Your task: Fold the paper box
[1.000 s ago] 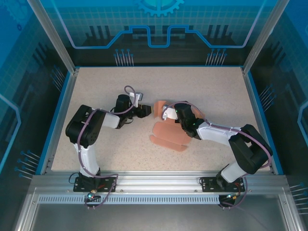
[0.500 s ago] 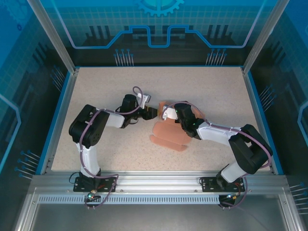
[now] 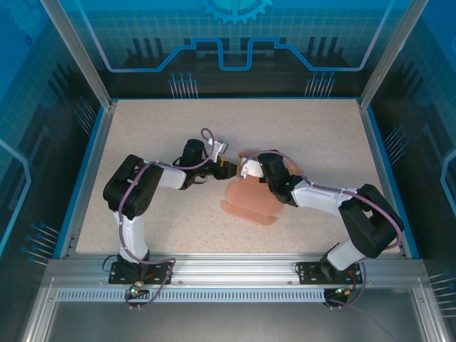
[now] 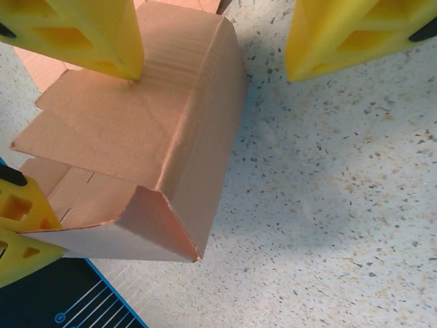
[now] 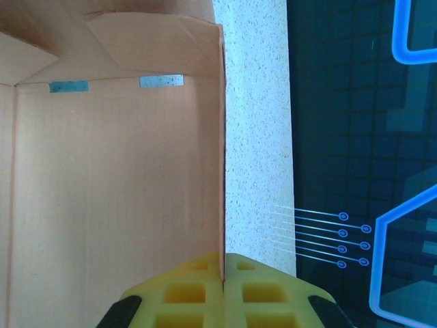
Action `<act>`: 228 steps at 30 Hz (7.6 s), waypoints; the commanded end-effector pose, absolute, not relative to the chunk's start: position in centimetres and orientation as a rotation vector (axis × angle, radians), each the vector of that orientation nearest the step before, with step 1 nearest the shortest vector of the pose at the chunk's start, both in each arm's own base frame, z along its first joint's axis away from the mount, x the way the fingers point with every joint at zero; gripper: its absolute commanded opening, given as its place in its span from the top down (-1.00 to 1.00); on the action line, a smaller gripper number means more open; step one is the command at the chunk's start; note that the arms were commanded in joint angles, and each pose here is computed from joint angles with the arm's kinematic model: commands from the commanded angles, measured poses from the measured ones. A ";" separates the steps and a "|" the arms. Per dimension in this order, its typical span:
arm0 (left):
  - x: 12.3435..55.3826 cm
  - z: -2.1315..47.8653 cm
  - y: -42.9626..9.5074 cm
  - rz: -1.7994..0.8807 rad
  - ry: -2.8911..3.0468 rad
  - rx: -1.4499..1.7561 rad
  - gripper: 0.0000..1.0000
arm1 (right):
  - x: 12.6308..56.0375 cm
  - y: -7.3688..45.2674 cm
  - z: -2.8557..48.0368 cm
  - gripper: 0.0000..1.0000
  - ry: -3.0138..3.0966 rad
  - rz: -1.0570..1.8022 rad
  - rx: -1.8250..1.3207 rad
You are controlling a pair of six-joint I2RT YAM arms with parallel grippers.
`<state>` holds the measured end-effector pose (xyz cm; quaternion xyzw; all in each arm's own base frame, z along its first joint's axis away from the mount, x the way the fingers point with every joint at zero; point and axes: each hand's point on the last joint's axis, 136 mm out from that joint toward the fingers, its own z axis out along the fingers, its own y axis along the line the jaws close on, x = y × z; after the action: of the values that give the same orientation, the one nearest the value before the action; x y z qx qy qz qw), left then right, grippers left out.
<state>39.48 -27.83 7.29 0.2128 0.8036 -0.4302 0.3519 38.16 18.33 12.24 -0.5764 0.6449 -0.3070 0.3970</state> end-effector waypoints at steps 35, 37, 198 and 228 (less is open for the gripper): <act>39.4 8.3 -30.9 -1.172 1.996 0.640 -0.39 | 38.1 18.5 13.1 0.91 1.640 -0.742 -1.450; 39.0 8.6 -31.1 -1.201 1.981 0.652 -0.35 | 38.1 18.5 13.1 0.91 1.642 -0.740 -1.449; 38.3 7.7 -28.4 -1.104 1.980 0.689 -0.27 | 36.9 19.4 13.5 0.91 1.457 -0.821 -1.375; 42.5 6.8 -28.8 -0.887 2.071 0.473 -0.24 | 36.5 19.5 13.2 0.91 1.496 -0.763 -1.385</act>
<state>40.73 -29.27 6.52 0.2155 0.8118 -0.3780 0.3895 36.41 18.96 12.01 -0.5683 0.6068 -0.3250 0.4507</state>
